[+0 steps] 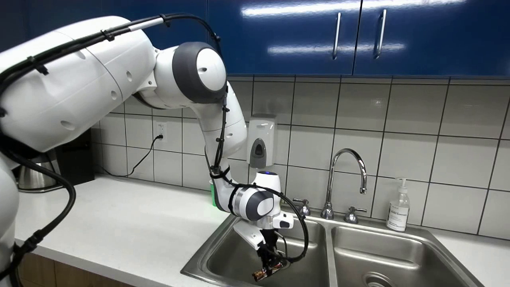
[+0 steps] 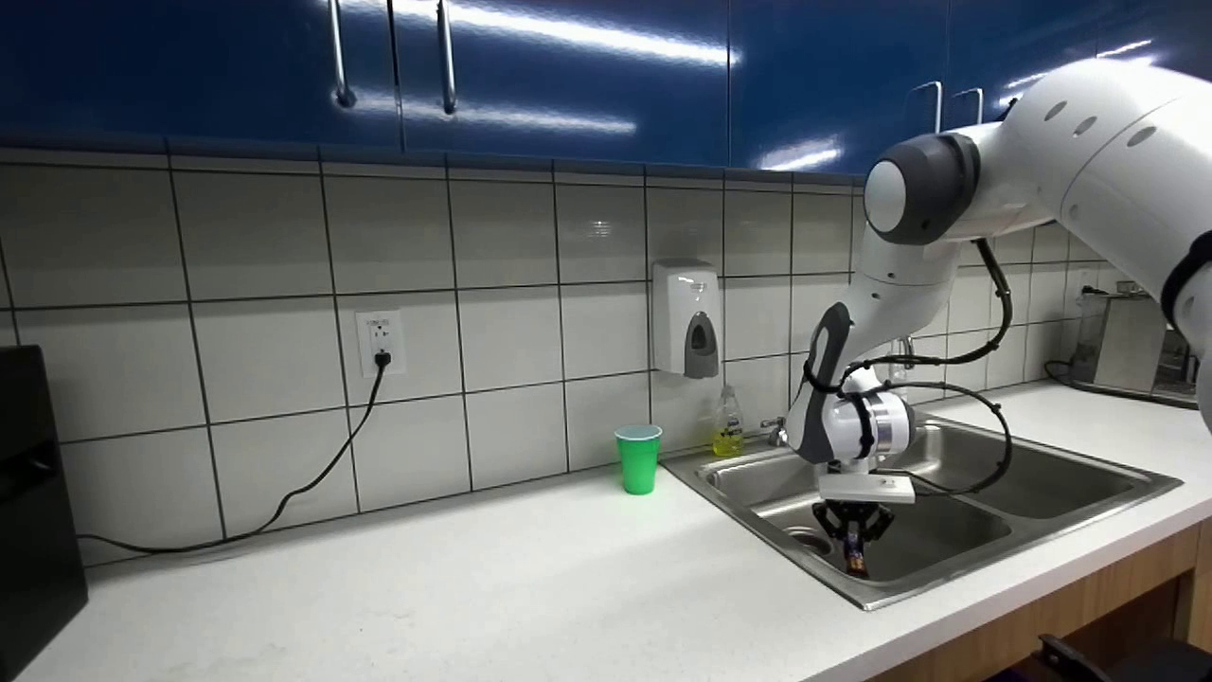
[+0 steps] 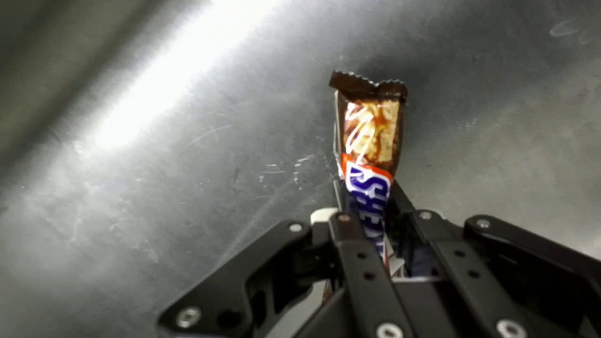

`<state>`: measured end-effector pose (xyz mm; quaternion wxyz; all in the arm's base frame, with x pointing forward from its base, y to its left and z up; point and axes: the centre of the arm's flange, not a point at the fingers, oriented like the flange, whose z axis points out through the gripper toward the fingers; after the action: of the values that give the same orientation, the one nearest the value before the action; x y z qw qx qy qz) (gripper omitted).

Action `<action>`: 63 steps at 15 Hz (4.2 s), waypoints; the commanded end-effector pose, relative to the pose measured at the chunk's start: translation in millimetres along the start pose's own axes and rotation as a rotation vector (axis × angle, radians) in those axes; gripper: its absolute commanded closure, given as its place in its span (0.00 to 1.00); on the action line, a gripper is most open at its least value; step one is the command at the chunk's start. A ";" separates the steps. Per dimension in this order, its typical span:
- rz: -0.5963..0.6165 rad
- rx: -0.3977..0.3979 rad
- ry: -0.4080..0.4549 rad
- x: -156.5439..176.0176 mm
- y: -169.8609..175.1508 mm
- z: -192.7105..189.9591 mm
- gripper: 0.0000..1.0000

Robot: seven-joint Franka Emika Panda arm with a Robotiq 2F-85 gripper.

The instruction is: Move the candy bar to the sink

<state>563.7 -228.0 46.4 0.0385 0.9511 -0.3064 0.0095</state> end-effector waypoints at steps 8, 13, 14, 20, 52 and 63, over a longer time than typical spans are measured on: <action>-0.018 0.005 -0.012 20.2 -6.0 28.2 0.67; -0.031 0.009 0.000 16.0 -9.8 20.2 0.24; -0.031 0.006 0.006 15.1 -11.6 16.5 0.17; -0.056 0.007 0.051 11.5 -24.8 -15.5 0.00; -0.743 -0.004 -0.241 -224.1 -34.5 -200.4 0.00; -0.775 -0.023 -0.280 -248.0 -30.9 -187.5 0.00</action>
<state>381.4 -43.8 220.8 0.0080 0.9877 0.0723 -0.1386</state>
